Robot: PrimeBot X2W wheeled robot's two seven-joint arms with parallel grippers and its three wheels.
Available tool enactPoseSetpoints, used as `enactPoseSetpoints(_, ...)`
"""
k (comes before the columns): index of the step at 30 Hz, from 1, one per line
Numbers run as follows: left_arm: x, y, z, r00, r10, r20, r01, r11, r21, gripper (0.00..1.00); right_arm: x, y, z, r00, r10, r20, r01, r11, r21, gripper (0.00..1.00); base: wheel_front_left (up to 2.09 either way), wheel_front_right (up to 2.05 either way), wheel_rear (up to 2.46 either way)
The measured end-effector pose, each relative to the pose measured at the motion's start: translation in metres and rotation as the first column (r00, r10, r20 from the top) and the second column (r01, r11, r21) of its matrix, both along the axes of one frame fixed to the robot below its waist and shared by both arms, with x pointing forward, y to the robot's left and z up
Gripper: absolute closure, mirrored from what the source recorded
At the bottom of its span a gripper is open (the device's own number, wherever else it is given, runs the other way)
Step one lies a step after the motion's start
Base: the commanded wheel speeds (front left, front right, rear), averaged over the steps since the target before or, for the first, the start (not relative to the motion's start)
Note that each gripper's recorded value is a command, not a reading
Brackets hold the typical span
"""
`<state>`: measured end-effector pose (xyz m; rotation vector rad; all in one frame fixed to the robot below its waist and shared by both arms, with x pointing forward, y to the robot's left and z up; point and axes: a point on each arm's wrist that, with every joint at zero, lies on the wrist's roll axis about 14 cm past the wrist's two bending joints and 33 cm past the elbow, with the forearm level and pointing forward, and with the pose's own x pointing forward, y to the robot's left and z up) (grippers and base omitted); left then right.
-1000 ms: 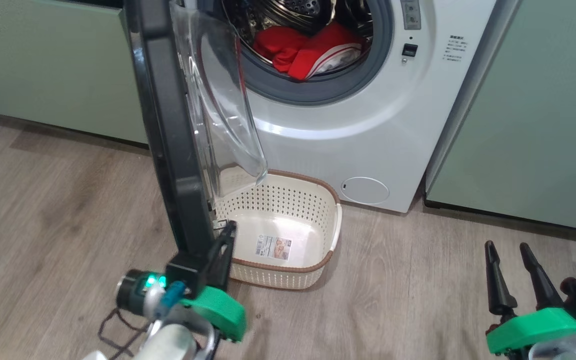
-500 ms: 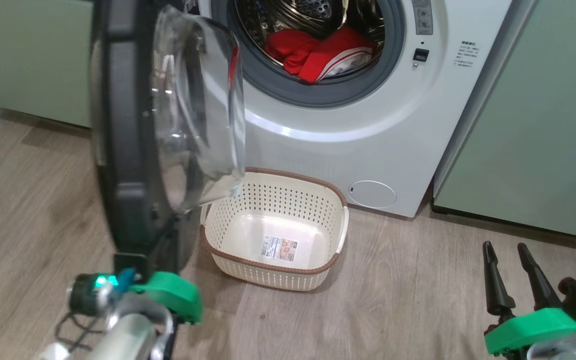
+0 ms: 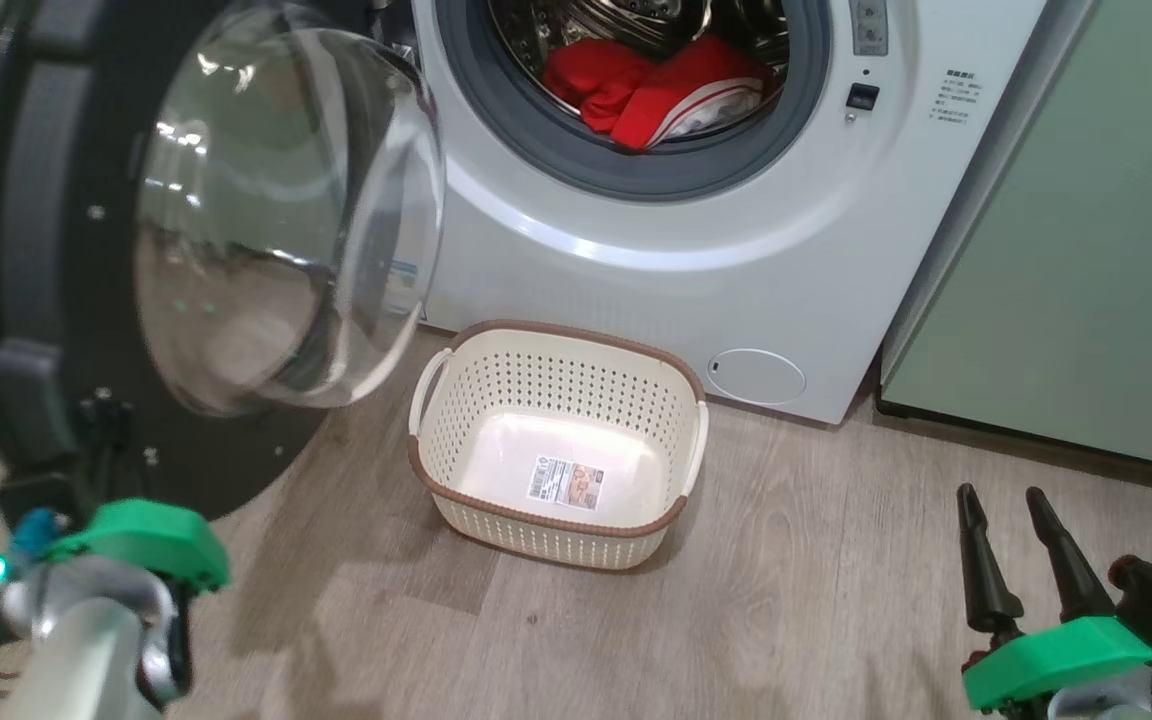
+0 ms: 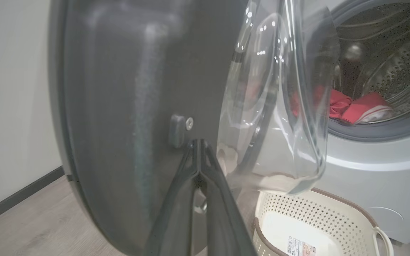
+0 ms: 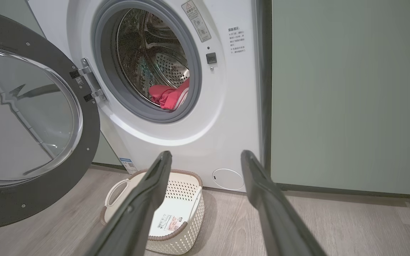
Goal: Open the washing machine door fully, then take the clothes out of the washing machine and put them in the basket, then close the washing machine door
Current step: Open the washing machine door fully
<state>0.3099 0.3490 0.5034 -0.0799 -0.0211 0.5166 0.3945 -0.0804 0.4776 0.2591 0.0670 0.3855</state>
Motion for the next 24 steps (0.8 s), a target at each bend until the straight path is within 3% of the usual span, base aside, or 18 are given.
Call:
enactPoseSetpoints(14, -0.004, 0.060, -0.002, 0.987, 0.158, -0.003, -0.158, 0.986, -0.057, 1.00, -0.002, -0.003, -0.012, 0.999, -0.003, -0.033, 0.003, 1.000, -0.003, 0.00, 0.00, 0.00, 0.00)
enactPoseSetpoints(24, 0.013, 0.038, 0.009, 0.995, 0.088, 0.039, -0.087, 0.996, -0.026, 1.00, -0.004, -0.011, -0.010, 0.999, -0.027, -0.028, 0.027, 1.000, -0.003, 0.00, 0.00, 0.00, 0.00)
